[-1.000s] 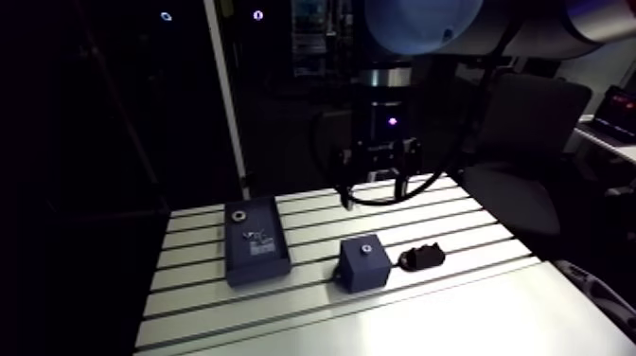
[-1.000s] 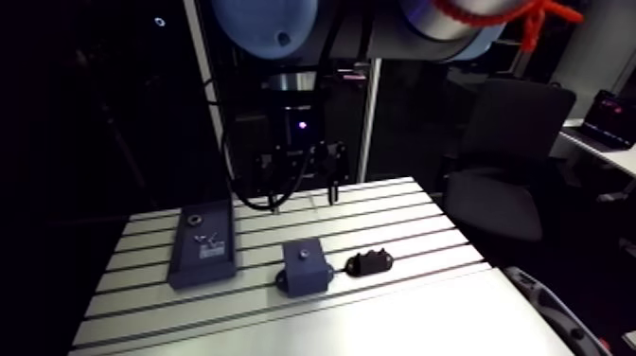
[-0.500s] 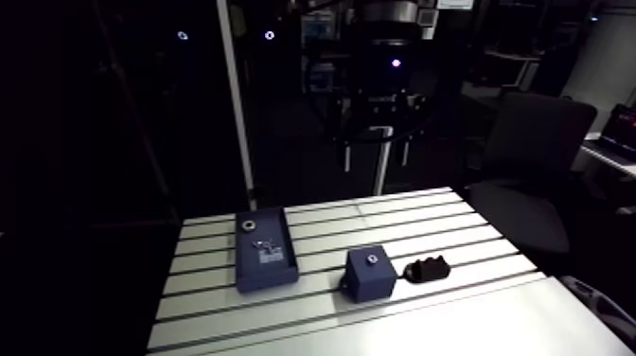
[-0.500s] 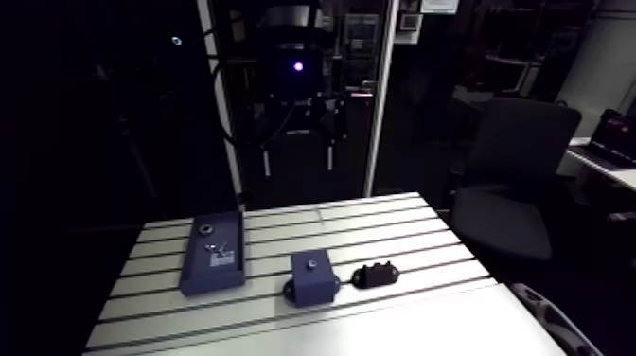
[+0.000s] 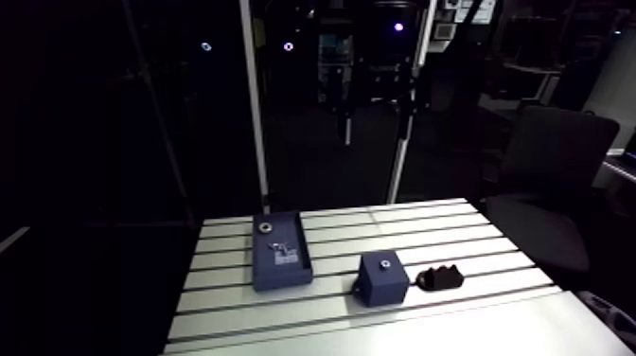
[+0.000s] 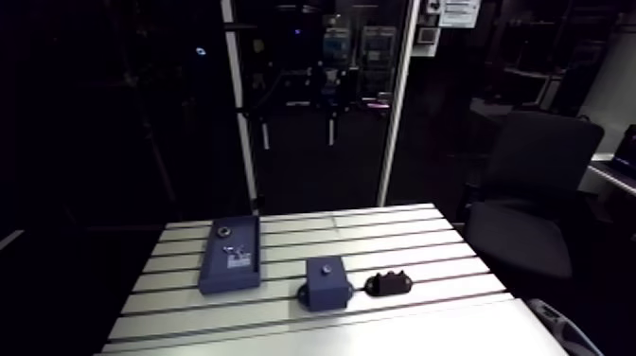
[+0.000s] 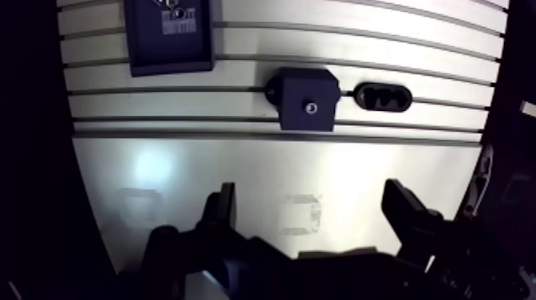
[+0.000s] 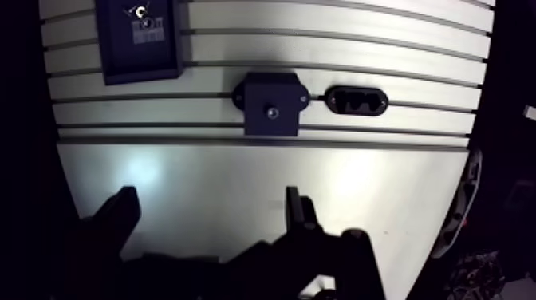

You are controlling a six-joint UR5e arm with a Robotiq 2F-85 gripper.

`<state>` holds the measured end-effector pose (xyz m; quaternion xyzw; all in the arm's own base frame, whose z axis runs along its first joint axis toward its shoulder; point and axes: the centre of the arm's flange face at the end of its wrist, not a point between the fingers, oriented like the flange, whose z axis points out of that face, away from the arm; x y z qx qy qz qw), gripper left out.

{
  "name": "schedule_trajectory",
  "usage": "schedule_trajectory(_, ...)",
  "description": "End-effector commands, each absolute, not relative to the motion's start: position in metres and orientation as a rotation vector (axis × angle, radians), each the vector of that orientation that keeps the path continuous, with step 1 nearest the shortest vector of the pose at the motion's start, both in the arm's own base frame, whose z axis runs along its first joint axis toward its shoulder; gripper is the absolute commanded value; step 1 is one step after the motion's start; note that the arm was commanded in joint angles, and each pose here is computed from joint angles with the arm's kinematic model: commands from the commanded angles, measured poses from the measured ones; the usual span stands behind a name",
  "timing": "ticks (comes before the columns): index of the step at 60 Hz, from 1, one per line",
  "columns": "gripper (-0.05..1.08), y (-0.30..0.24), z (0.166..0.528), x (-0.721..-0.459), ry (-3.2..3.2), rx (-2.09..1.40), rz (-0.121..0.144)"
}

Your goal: Pick up the M10 bolt and insert it into the hole until fully seated.

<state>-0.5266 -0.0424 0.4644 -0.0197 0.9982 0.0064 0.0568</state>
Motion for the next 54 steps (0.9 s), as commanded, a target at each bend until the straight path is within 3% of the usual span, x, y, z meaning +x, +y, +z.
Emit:
schedule_trajectory(1, 0.01, -0.048, 0.478, -0.531, 3.054, -0.052, 0.031)
schedule_trajectory(7, 0.01, -0.051, 0.487, -0.533, 3.071, -0.06, 0.024)
schedule_trajectory(27, 0.01, -0.073, 0.495, -0.534, 3.086, -0.11, 0.046)
schedule_trajectory(54, 0.01, -0.073, 0.493, -0.534, 3.082, -0.104, 0.048)
